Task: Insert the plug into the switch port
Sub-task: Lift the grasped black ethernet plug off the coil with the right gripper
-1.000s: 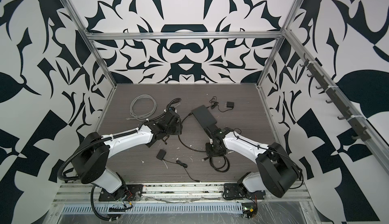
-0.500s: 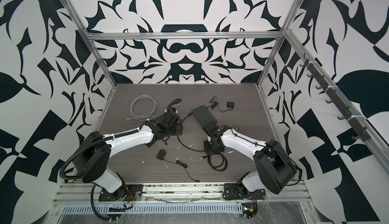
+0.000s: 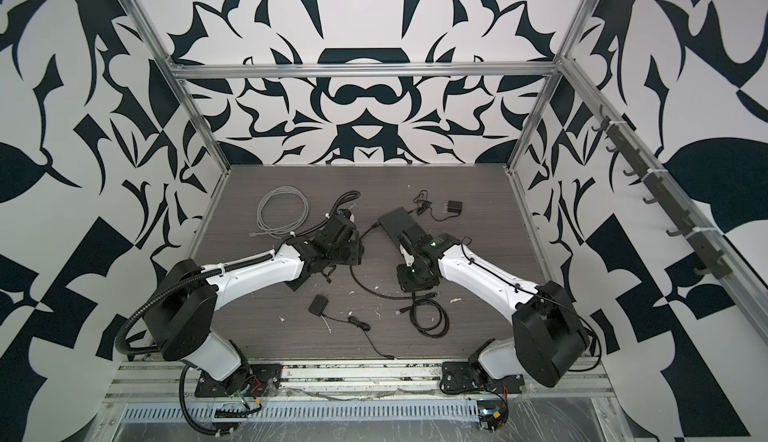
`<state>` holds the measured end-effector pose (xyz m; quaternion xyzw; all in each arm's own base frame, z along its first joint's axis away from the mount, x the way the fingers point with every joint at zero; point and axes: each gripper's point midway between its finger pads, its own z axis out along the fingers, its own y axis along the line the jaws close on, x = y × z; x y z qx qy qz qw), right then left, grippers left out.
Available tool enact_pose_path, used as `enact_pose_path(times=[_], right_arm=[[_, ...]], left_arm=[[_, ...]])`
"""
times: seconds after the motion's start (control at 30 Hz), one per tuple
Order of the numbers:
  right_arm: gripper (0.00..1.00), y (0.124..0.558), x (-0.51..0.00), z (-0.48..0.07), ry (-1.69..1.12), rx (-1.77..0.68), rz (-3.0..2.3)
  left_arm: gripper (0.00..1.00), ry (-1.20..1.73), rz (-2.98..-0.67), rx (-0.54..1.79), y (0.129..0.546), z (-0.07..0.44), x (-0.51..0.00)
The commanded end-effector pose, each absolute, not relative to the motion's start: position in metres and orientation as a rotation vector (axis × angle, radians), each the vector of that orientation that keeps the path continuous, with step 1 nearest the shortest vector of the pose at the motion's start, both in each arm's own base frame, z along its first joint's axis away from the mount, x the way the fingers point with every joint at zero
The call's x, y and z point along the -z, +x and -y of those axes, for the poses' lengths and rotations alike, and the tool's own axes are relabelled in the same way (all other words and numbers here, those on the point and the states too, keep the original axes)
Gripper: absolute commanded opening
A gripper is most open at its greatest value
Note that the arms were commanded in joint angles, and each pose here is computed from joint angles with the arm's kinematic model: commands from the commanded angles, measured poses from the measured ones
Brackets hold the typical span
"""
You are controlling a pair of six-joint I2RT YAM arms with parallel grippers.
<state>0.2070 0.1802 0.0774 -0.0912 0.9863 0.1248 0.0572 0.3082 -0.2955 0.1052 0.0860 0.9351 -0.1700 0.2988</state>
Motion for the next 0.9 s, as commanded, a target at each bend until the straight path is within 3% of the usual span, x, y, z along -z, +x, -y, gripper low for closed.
enact_pose_path(times=[0.0, 0.5, 0.57, 0.7, 0.87], right_arm=[[0.41, 0.18, -0.068, -0.159, -0.23, -0.306, -3.058], [0.45, 0.165, -0.018, -0.169, -0.124, -0.446, -3.11], [0.41, 0.165, -0.013, -0.169, -0.132, -0.43, -3.123], [0.24, 0.163, -0.007, -0.172, -0.16, -0.448, -3.147], [0.14, 0.169, -0.028, -0.187, -0.216, -0.576, -3.091]], left_arm=[[0.54, 0.228, -2.495, 0.461, 0.307, 0.296, -0.105], [0.54, 0.223, -2.516, 0.475, 0.308, 0.302, -0.093], [0.54, 0.222, -2.519, 0.471, 0.309, 0.302, -0.09], [0.54, 0.222, -2.517, 0.469, 0.31, 0.303, -0.089], [0.54, 0.244, -2.505, 0.456, 0.315, 0.306, -0.096]])
